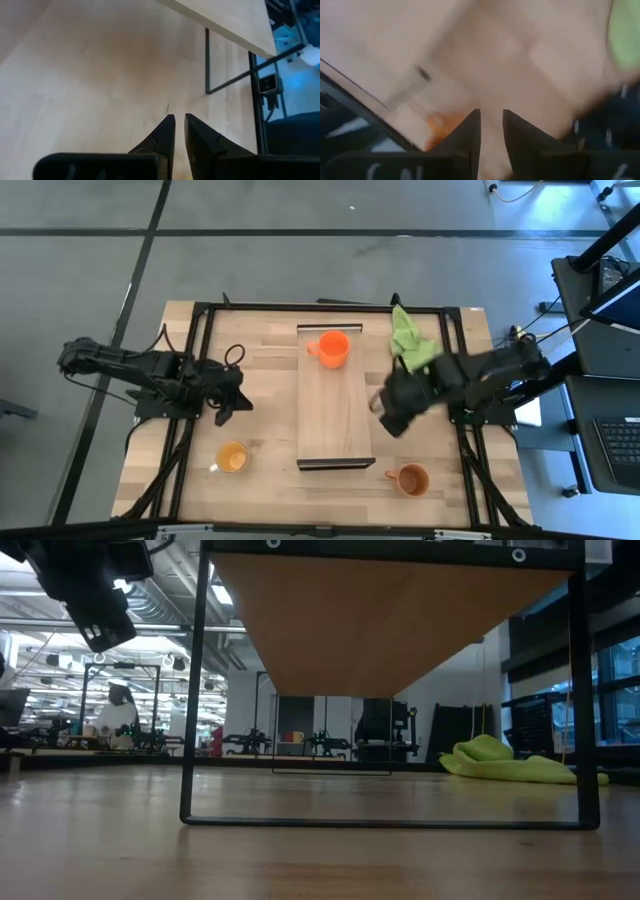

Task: Stack small to large cups/mugs on shelf
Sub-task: Put the brown mug on the shelf

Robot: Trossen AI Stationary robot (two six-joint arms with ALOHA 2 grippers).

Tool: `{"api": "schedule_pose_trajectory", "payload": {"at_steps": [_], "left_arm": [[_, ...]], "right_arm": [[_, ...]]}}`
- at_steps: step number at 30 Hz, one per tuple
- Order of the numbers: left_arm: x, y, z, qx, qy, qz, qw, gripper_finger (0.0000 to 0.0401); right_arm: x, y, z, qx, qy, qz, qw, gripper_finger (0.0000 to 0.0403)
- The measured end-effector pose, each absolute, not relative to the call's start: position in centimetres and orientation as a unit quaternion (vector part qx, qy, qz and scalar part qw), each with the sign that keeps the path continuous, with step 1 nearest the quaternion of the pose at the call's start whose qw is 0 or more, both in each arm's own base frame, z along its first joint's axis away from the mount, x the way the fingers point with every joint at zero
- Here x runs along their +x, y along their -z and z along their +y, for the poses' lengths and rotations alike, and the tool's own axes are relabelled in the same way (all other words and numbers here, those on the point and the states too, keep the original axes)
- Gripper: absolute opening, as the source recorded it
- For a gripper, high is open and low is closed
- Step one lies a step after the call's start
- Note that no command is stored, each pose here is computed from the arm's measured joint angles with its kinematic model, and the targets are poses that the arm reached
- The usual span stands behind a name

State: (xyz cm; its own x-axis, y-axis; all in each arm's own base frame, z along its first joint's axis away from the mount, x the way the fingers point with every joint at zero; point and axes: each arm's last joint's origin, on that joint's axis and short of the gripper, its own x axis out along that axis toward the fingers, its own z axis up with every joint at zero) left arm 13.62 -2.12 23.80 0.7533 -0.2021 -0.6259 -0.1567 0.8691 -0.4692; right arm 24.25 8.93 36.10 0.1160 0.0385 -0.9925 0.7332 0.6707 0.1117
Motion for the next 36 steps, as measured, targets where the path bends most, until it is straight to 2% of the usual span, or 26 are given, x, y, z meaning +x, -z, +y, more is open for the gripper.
{"api": "schedule_pose_trajectory", "payload": {"at_steps": [7,11,18,23,36], "left_arm": [[13.2,-23.4,-2.5,-0.246,0.018,0.380,0.892,0.0035],[13.2,-23.3,-2.5,-0.245,0.017,0.383,0.891,0.0035],[13.1,-23.3,-2.6,-0.251,0.034,0.388,0.886,0.0035],[13.1,-23.3,-2.6,-0.242,0.038,0.388,0.889,0.0035],[13.1,-23.3,-2.6,-0.232,0.039,0.387,0.892,0.0035]], "right_arm": [[21.0,-31.6,14.0,0.341,0.274,0.680,0.588,0.0083],[21.0,-29.9,16.7,0.401,0.263,0.638,0.603,0.0083],[19.0,-28.1,19.8,0.459,0.328,0.559,0.607,0.0083],[17.2,-27.1,20.9,0.469,0.362,0.560,0.578,0.0083],[16.7,-23.2,21.3,0.489,0.359,0.551,0.573,0.0087]]}}
